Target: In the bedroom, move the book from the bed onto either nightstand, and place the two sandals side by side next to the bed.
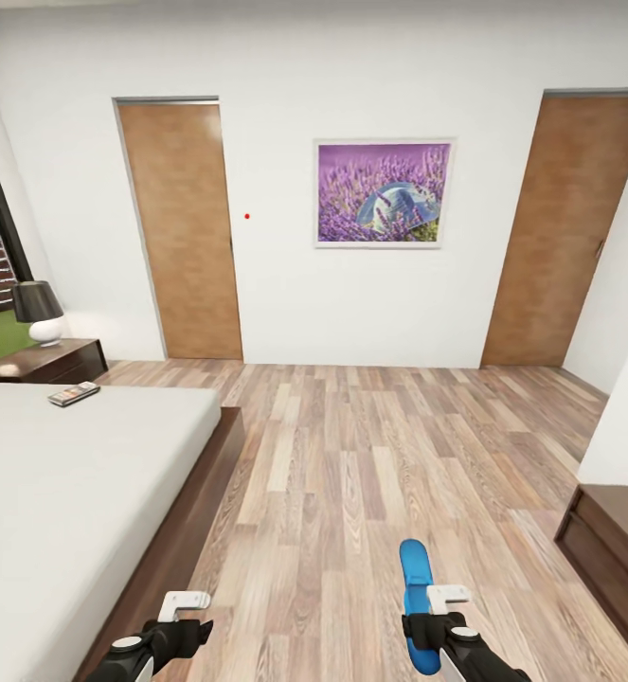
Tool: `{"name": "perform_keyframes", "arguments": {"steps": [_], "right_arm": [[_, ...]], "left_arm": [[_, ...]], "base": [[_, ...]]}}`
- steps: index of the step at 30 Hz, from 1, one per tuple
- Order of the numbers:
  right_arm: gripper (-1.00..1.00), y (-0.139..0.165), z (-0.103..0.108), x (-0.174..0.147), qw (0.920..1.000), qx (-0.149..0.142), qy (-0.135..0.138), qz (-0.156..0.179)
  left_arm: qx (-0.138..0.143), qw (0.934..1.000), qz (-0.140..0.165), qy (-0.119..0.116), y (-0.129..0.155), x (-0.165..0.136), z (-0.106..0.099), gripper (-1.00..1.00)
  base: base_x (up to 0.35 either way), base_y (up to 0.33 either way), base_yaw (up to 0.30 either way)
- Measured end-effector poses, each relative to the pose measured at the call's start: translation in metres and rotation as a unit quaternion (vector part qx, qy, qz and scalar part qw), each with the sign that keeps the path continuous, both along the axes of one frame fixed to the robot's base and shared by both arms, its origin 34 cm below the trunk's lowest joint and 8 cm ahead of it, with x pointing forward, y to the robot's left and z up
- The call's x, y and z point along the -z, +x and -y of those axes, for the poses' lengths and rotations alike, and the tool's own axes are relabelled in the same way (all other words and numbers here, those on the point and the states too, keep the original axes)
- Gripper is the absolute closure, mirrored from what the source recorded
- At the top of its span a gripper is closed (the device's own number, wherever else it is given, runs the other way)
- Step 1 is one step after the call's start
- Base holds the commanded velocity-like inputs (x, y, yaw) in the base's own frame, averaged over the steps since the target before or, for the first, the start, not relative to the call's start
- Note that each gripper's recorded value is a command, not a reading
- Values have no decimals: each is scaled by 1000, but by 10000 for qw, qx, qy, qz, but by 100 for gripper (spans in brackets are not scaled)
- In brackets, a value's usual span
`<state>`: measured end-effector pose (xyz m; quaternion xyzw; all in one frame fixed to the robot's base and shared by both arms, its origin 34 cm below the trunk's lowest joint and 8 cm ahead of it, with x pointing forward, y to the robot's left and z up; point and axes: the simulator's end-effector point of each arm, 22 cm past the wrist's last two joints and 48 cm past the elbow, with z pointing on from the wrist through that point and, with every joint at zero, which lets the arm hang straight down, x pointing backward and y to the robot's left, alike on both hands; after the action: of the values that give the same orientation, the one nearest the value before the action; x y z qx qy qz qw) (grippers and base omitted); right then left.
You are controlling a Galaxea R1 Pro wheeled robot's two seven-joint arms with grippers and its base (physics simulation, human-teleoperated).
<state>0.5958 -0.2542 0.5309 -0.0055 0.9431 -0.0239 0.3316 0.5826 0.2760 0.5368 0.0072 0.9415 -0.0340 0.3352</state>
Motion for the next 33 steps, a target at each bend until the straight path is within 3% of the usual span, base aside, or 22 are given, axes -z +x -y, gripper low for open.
{"name": "perform_keyframes", "arguments": {"steps": [33], "right_arm": [[100,0,0,0,10000,3,0,4]], "left_arm": [[6,10000,65,0,2,-2,1,-100]], "base": [[322,0,2]]}}
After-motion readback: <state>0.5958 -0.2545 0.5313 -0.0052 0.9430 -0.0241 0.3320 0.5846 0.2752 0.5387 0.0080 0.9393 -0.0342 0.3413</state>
